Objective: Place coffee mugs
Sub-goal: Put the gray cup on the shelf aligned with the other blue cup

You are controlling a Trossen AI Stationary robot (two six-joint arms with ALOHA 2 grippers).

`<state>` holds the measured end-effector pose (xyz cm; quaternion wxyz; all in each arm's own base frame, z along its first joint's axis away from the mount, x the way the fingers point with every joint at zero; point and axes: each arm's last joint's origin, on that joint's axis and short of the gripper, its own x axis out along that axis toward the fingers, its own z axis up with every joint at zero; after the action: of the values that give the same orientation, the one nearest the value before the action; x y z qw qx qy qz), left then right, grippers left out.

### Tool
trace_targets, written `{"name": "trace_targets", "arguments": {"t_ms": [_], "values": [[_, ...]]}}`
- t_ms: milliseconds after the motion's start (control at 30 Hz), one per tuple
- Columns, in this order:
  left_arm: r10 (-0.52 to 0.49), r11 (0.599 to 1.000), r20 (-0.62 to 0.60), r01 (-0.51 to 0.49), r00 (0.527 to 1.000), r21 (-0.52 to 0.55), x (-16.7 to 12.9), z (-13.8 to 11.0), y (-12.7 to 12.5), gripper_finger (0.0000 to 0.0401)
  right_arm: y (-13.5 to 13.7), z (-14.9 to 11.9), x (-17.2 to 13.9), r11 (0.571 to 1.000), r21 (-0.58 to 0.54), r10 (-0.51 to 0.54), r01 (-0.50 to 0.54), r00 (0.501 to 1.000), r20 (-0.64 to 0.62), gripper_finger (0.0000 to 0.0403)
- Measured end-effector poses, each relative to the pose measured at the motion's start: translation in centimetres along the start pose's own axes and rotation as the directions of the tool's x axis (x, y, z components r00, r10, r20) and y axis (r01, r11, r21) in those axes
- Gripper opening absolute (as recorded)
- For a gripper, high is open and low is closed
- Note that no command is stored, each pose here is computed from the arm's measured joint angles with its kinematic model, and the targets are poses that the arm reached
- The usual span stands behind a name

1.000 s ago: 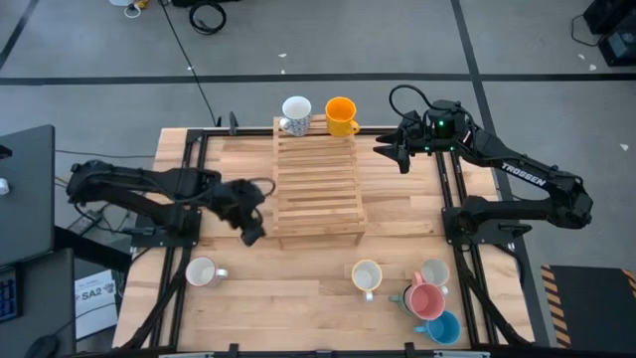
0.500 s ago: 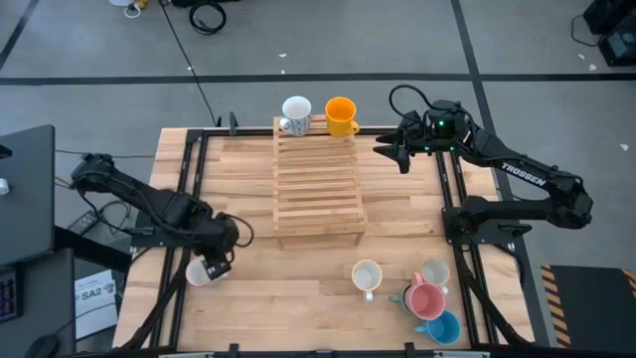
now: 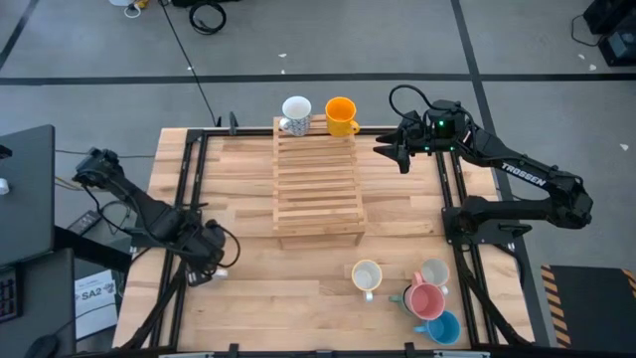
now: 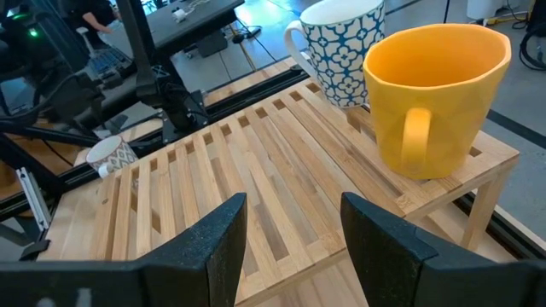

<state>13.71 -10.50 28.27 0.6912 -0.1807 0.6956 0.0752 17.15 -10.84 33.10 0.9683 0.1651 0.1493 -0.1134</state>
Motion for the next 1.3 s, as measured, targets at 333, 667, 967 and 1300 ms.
{"name": "trace_targets", "arguments": {"t_ms": [333,667,967,1300], "values": [[0.056,0.993,-0.006,-0.055,0.998,0.105,1.3,-0.1,0.5,0.0142,0.0,0.0,0.0,1.0,0.001,0.0,0.0,1.0,0.0,0.0197],[0.089,0.978,-0.089,-0.071,0.992,0.196,5.3,-0.4,1.6,0.0142,0.0,0.0,0.0,1.0,0.0,0.0,0.0,1.0,0.0,0.0197],[0.088,0.977,-0.083,-0.07,0.993,0.199,6.0,-0.3,1.8,0.0142,0.0,0.0,0.0,1.0,0.0,0.0,0.0,1.0,0.0,0.0197],[0.077,0.955,-0.048,-0.06,0.996,0.292,6.0,-0.1,1.6,0.0088,0.0,0.0,0.0,1.0,0.0,0.0,0.0,1.0,0.0,0.0197]]}}
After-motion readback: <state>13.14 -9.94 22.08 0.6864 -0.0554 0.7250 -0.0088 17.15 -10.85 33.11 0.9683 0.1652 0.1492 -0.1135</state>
